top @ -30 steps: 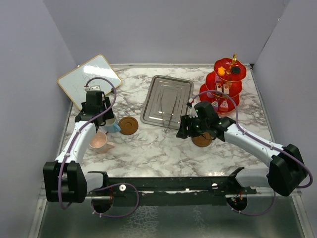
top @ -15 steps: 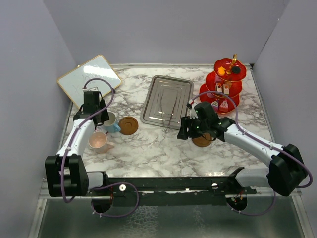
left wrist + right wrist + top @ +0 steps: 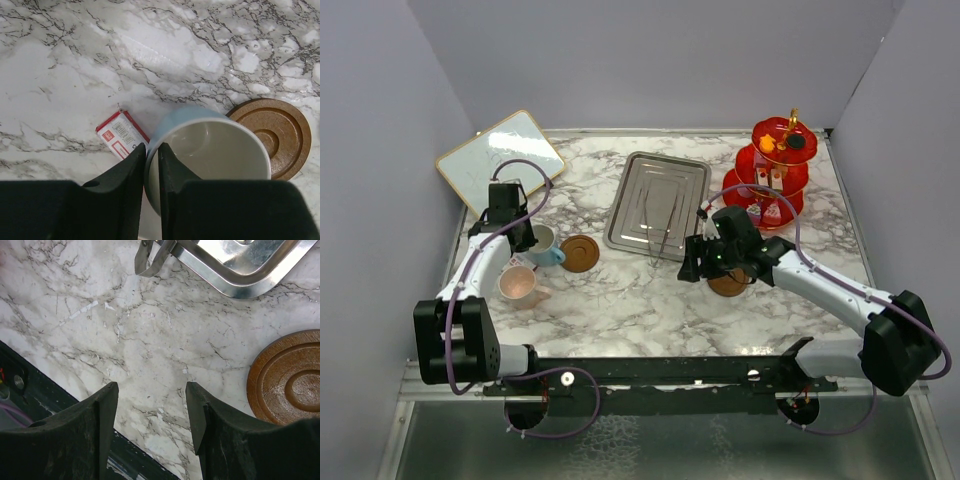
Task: Serve the afternoon tea
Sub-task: Pick up the cup at the center of the board.
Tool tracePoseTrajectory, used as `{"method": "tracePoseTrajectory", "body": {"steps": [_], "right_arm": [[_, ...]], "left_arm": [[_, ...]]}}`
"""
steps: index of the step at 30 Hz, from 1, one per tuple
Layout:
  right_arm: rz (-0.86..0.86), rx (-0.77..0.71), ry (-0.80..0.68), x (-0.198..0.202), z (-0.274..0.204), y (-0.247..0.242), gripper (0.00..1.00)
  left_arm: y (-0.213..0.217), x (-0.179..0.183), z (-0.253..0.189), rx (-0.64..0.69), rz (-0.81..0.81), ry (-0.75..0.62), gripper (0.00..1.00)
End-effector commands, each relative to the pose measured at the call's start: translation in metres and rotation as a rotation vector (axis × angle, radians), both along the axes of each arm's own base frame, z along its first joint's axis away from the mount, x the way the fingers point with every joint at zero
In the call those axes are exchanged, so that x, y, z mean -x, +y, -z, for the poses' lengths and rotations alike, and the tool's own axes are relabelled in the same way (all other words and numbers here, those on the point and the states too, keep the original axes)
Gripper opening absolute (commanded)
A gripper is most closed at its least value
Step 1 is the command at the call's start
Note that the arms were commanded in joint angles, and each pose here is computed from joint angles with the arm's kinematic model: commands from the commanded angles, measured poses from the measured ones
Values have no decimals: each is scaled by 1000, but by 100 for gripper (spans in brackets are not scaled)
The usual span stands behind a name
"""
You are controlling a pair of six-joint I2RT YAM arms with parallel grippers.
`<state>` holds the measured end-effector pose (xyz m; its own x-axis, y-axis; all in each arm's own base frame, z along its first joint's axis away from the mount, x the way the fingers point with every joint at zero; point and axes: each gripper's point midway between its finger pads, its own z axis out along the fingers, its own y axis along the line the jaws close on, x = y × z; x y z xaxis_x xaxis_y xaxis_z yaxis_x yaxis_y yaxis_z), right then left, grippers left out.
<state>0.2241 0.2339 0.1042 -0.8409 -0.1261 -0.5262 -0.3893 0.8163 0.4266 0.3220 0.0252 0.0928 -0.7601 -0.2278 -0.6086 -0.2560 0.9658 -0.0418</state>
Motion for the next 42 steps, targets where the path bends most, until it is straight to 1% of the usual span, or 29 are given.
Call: {"method": "tracePoseTrajectory", "body": {"steps": [1, 8, 15, 22, 25, 27, 30, 36, 42], "right_arm": [[-13, -40, -20, 2, -16, 3, 57], [-10, -66, -36, 4, -26, 3, 57], [-18, -120, -100, 6, -40, 4, 57], [-46, -176, -168, 9, -49, 5, 60], [-67, -188, -193, 12, -50, 5, 63], [-79, -191, -205, 15, -49, 4, 68], [-100, -204, -235, 17, -49, 3, 72], [-149, -272, -312, 24, -58, 7, 73], [-222, -329, -386, 32, -67, 12, 73]], "left_arm": [[1, -7, -14, 6, 6, -44, 16], [3, -5, -28, -5, -8, -110, 0], [1, -1, -51, 1, -11, -220, 0], [-18, 1, -58, 79, 41, -265, 0], [-33, 1, -66, 118, 77, -284, 0], [-46, 3, -75, 136, 101, -289, 0], [-66, 9, -84, 126, 130, -280, 0], [-114, 26, -74, 161, 218, -197, 0], [-153, 42, -63, 192, 278, -134, 0]]}}
